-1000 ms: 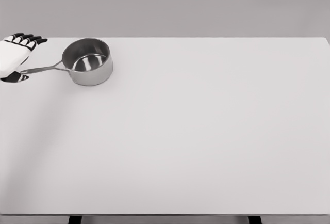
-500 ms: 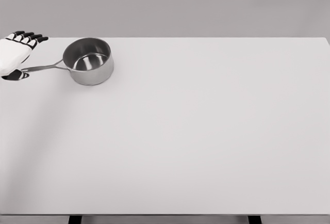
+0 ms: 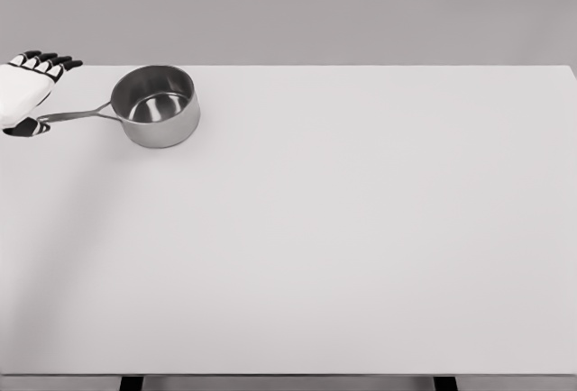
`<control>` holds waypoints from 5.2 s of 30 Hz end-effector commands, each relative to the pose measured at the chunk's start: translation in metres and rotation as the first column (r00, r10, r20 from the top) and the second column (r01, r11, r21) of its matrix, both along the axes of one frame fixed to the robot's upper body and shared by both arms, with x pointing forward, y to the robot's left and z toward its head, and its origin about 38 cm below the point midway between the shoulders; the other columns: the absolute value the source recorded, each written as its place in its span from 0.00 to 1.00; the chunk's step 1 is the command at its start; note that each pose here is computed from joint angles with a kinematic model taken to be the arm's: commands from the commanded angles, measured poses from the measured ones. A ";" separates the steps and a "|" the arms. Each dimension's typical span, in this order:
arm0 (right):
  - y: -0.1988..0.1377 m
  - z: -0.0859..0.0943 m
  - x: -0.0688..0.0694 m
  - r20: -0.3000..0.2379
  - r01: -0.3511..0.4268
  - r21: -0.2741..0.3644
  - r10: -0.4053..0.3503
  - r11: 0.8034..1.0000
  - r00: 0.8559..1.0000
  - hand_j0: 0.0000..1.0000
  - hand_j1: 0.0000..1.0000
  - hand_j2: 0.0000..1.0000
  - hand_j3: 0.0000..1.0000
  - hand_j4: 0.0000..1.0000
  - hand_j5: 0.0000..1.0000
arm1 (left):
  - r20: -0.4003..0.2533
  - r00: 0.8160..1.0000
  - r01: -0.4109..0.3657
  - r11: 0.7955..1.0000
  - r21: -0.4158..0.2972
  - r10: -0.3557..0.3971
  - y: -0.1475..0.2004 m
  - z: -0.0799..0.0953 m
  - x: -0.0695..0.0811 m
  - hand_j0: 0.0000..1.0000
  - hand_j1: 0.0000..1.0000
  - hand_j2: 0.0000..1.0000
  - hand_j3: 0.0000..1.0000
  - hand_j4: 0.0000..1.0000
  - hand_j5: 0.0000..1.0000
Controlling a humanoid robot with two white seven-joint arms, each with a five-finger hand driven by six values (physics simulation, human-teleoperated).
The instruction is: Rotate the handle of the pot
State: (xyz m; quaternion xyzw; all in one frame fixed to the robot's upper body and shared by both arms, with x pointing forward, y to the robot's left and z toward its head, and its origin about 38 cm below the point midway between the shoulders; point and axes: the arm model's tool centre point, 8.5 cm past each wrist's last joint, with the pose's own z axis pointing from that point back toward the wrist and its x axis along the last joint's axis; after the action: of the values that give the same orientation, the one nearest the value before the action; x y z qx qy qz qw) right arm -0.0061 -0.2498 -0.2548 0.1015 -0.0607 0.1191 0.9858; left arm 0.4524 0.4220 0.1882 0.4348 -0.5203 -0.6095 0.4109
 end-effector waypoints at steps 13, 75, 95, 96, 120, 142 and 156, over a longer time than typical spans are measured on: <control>0.000 0.000 0.000 0.000 0.000 0.000 0.000 1.000 1.000 1.00 1.00 1.00 1.00 1.00 1.00 | 0.007 1.000 -0.016 1.000 0.016 0.015 0.001 -0.001 0.010 1.00 1.00 1.00 1.00 1.00 1.00; 0.000 0.000 0.000 0.000 0.000 0.000 0.000 1.000 1.000 1.00 1.00 1.00 1.00 1.00 1.00 | -0.034 0.999 0.005 1.000 0.012 -0.005 -0.016 -0.021 0.032 1.00 1.00 1.00 1.00 1.00 1.00; 0.000 0.000 0.000 0.000 0.000 0.001 0.000 1.000 1.000 1.00 1.00 1.00 1.00 1.00 1.00 | -0.028 1.000 -0.003 0.997 0.078 0.005 -0.023 -0.020 0.048 1.00 1.00 1.00 1.00 1.00 1.00; 0.000 0.000 0.000 0.000 0.000 0.000 0.000 1.000 1.000 1.00 1.00 1.00 1.00 1.00 1.00 | -0.028 1.000 -0.003 0.997 0.078 0.005 -0.023 -0.020 0.048 1.00 1.00 1.00 1.00 1.00 1.00; 0.000 0.000 0.000 0.000 0.000 0.000 0.000 1.000 1.000 1.00 1.00 1.00 1.00 1.00 1.00 | -0.004 1.000 -0.002 0.994 0.108 0.003 -0.024 -0.008 0.054 1.00 1.00 1.00 1.00 1.00 1.00; 0.000 0.000 0.000 0.000 0.000 0.000 0.000 1.000 1.000 1.00 1.00 1.00 1.00 1.00 1.00 | 0.012 1.000 -0.002 0.995 0.101 0.001 -0.027 -0.001 0.059 1.00 1.00 1.00 1.00 1.00 1.00; 0.000 0.000 -0.001 -0.001 0.000 0.000 0.000 1.000 1.000 1.00 1.00 1.00 1.00 1.00 1.00 | 0.017 1.000 -0.001 0.995 0.098 0.000 -0.030 0.001 0.062 1.00 1.00 1.00 1.00 1.00 1.00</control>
State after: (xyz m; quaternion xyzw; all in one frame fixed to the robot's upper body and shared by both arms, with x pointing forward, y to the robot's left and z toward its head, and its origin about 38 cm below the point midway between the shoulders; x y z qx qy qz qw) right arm -0.0061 -0.2498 -0.2548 0.1015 -0.0607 0.1191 0.9858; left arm 0.5143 0.3918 0.1885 0.4596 -0.4921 -0.6318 0.3838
